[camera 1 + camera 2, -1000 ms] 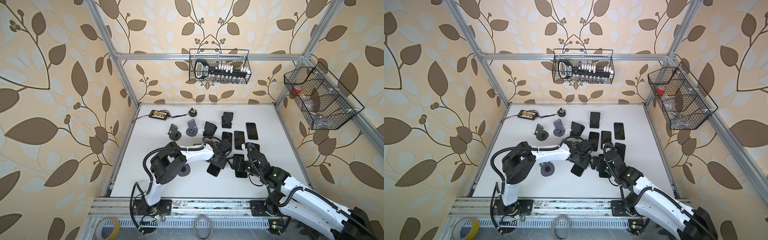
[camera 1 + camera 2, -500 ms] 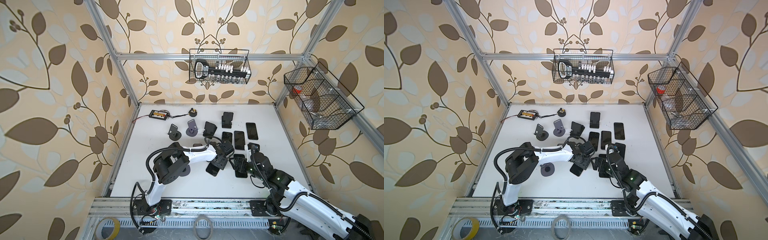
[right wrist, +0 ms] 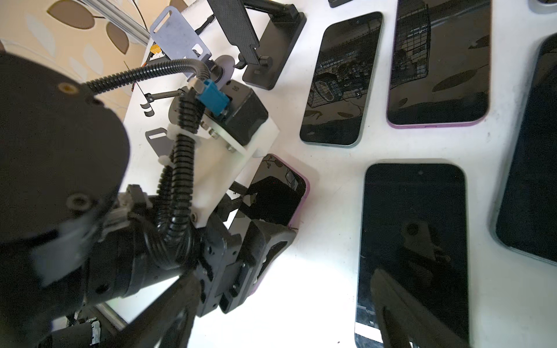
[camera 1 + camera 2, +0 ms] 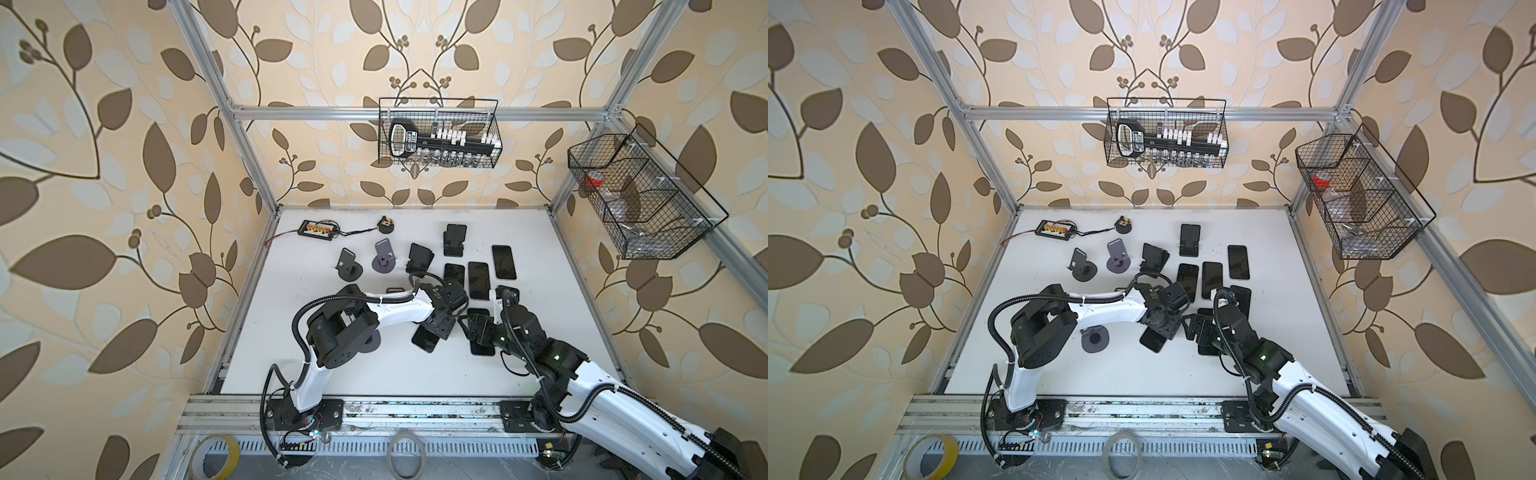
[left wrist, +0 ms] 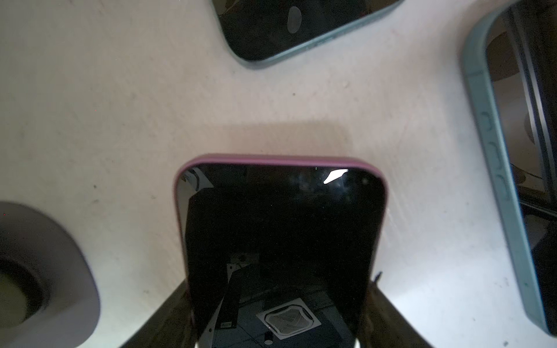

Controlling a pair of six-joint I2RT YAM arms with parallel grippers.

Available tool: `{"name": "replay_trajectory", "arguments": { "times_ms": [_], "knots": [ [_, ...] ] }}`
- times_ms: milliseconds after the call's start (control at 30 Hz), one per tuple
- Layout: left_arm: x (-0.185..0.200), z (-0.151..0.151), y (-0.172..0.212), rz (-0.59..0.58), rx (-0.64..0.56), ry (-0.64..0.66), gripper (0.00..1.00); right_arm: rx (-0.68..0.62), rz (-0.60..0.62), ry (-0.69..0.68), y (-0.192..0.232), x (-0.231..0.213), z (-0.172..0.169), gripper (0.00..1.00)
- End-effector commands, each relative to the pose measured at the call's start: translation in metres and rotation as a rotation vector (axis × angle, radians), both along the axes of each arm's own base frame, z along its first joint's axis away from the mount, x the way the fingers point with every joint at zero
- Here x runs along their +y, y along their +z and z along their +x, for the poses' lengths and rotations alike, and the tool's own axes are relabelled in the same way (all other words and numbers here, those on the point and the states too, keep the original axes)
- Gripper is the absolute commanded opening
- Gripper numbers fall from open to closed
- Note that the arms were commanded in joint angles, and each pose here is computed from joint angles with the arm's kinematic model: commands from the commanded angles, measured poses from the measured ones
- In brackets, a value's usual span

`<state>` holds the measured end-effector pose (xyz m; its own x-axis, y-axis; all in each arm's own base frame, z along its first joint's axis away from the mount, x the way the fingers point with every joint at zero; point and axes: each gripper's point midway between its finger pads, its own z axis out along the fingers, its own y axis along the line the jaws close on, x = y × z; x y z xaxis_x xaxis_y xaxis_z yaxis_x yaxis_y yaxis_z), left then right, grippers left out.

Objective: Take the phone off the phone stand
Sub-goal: 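Set the purple phone flat on the table and open the left gripper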

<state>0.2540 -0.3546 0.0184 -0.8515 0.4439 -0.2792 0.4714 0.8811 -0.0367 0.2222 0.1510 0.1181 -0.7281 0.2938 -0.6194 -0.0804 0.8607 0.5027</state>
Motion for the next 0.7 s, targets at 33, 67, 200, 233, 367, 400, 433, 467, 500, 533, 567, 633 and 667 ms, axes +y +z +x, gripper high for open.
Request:
{"name": "replay_trajectory", "arguments": {
  "times_ms": [33, 67, 200, 233, 367, 400, 433, 467, 500, 533, 567, 633, 667],
  "knots": [
    [0.026, -0.03, -0.043, 0.101, 0.132, -0.002, 0.53, 0.017, -0.014, -0.019, -0.007, -0.005, -0.001, 0.9],
    [0.025, -0.03, -0.042, 0.098, 0.129, -0.003, 0.53, 0.016, -0.014, -0.021, -0.007, -0.005, -0.001, 0.9],
    [0.024, -0.029, -0.039, 0.085, 0.122, -0.002, 0.57, 0.013, -0.011, -0.022, -0.005, -0.005, -0.001, 0.9],
    [0.023, -0.028, -0.037, 0.082, 0.12, -0.002, 0.58, 0.01, -0.011, -0.024, -0.004, -0.005, 0.0, 0.9],
    [0.021, -0.027, -0.034, 0.066, 0.114, -0.004, 0.58, 0.007, -0.008, -0.024, -0.003, -0.005, 0.0, 0.9],
    [0.02, -0.028, -0.033, 0.064, 0.115, -0.005, 0.59, 0.007, -0.008, -0.025, -0.003, -0.005, 0.0, 0.9],
    [0.02, -0.028, -0.034, 0.063, 0.117, -0.004, 0.59, 0.007, -0.008, -0.024, -0.003, -0.005, 0.0, 0.9],
    [0.02, -0.028, -0.033, 0.061, 0.116, -0.006, 0.6, 0.006, -0.007, -0.023, -0.003, -0.005, 0.0, 0.9],
    [0.02, -0.028, -0.033, 0.059, 0.115, -0.005, 0.6, 0.009, -0.006, -0.021, -0.003, -0.004, 0.0, 0.9],
    [0.02, -0.027, -0.031, 0.056, 0.109, -0.004, 0.6, 0.009, -0.005, -0.023, -0.003, -0.004, 0.0, 0.9],
    [0.02, -0.027, -0.031, 0.054, 0.107, -0.002, 0.61, 0.01, -0.005, -0.022, -0.003, -0.004, 0.0, 0.9],
    [0.02, -0.027, -0.029, 0.05, 0.101, 0.0, 0.64, 0.009, -0.005, -0.02, -0.002, -0.004, 0.0, 0.9],
    [0.02, -0.026, -0.027, 0.046, 0.097, 0.0, 0.67, 0.01, -0.004, -0.02, -0.003, -0.003, 0.0, 0.9]
  ]
}}
